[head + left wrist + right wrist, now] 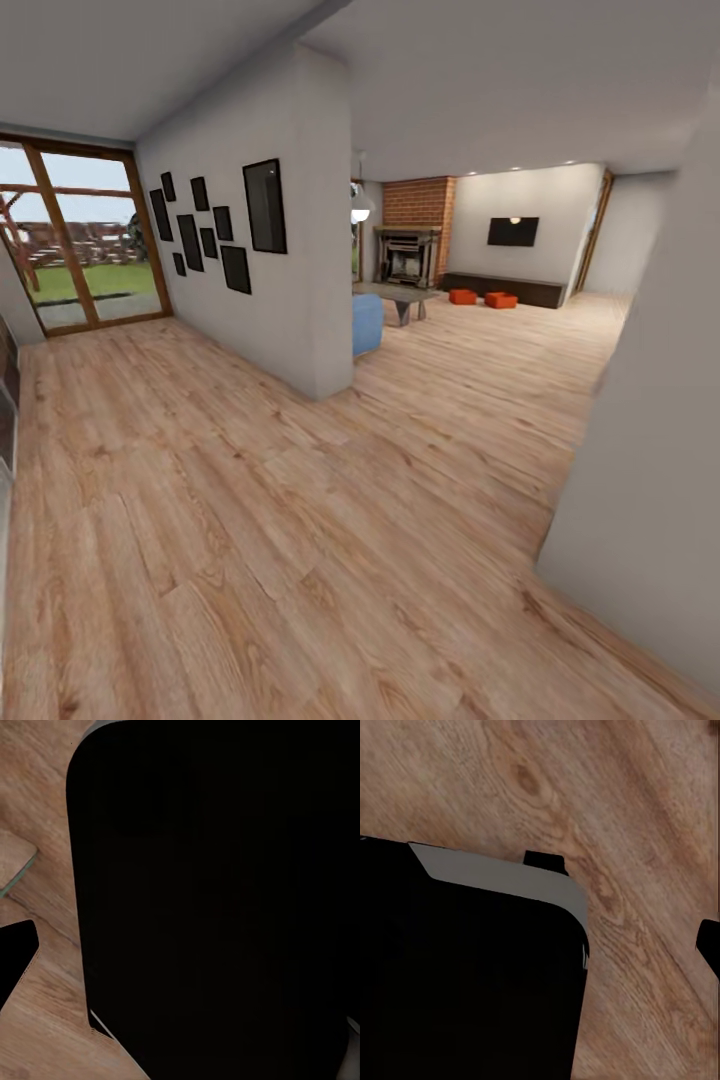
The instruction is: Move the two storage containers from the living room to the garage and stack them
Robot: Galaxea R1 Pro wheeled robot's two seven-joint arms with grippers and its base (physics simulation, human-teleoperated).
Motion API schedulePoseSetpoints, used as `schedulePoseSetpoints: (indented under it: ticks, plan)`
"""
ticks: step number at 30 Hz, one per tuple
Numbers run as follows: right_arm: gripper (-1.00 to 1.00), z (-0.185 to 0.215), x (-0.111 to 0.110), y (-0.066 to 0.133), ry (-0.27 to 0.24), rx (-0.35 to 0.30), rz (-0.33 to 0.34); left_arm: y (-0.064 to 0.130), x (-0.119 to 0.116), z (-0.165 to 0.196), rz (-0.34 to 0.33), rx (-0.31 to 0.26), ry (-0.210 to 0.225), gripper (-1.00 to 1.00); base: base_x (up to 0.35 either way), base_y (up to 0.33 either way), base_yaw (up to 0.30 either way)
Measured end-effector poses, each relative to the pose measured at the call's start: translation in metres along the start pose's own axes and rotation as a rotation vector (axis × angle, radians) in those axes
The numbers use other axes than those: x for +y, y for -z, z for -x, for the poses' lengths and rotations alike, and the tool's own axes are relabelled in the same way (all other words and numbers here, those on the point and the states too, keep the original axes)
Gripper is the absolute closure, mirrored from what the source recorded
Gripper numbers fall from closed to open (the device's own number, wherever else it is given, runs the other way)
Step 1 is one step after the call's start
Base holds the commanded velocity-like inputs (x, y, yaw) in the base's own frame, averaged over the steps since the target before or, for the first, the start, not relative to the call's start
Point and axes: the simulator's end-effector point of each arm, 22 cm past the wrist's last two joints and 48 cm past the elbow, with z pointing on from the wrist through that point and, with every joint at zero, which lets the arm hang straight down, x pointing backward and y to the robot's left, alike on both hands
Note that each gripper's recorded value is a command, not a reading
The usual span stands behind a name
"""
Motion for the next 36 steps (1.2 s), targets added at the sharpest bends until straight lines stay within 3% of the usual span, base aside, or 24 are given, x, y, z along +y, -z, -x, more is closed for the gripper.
schedulePoseSetpoints:
  ticks: [9, 16, 36]
  plan:
    - [-1.00, 0.000, 0.000, 0.000, 0.003, 0.000, 0.001, 0.000, 0.000, 0.004, 0.000, -0.010, 0.000, -1.00, 0.323, 0.000, 0.004]
    - [-1.00, 0.000, 0.000, 0.000, 0.004, 0.000, 0.001, 0.002, 0.000, 0.049, 0.000, -0.097, -0.004, -1.00, 0.323, 0.000, 0.000]
    - [-1.00, 0.000, 0.001, 0.000, 0.001, -0.002, 0.001, 0.002, 0.003, 0.047, 0.005, -0.091, 0.001, -1.00, 0.315, 0.000, 0.000]
